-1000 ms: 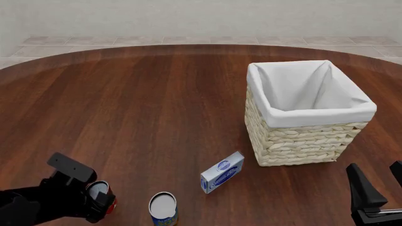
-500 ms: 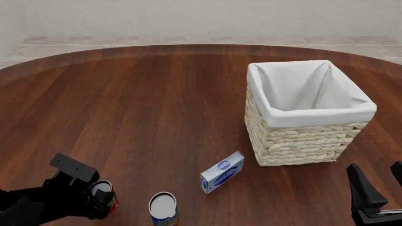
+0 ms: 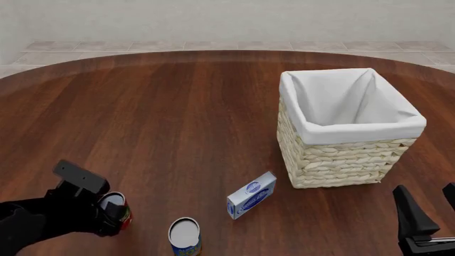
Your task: Pick up the tomato sauce, and put it in the basket.
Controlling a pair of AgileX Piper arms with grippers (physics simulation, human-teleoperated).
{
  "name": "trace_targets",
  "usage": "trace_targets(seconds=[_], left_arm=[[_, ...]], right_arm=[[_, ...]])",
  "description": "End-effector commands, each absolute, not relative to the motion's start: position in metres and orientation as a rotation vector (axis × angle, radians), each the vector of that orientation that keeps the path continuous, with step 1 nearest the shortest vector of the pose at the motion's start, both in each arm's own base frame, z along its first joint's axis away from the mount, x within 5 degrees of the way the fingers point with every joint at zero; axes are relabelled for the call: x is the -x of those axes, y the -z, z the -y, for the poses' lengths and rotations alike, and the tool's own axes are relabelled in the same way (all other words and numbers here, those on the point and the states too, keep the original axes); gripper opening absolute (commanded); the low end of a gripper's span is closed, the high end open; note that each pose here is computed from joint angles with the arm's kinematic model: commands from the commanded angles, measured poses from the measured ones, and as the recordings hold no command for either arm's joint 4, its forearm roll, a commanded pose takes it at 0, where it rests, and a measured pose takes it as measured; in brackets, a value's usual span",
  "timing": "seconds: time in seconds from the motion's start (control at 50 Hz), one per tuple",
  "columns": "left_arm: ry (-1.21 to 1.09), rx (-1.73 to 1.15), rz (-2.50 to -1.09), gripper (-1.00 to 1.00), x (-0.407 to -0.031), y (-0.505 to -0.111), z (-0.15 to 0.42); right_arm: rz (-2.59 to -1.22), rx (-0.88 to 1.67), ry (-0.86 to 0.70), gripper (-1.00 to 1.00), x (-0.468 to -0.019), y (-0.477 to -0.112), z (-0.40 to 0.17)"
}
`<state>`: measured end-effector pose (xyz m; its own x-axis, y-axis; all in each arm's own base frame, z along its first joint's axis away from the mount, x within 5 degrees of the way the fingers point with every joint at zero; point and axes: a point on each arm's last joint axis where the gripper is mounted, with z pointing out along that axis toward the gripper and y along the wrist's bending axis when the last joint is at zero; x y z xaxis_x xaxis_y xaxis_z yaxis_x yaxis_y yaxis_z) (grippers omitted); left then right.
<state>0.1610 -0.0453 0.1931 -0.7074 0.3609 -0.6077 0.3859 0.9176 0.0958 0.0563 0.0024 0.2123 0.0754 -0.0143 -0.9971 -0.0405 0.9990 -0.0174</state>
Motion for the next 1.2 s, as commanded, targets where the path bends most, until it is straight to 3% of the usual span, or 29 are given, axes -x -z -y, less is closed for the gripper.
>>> trace_targets(seconds=[0.02, 0.34, 1.2], left_arm=[[0.028, -0.559, -2.365, -1.00, -0.168, -0.218, 0.045], [0.081, -0.619, -2.231, -1.00, -0.180, -0.269, 0.066], [0.270, -0.840, -1.999, -1.00, -0.208, -0.330, 0.152]], right_arm=[[-1.494, 0.042, -0.020, 1.00, -0.056, -0.213, -0.002], [-1.491, 0.045, -0.020, 1.00, -0.056, -0.214, -0.002], [-1.491, 0.048, -0.032, 1.00, -0.056, -0.214, -0.003]])
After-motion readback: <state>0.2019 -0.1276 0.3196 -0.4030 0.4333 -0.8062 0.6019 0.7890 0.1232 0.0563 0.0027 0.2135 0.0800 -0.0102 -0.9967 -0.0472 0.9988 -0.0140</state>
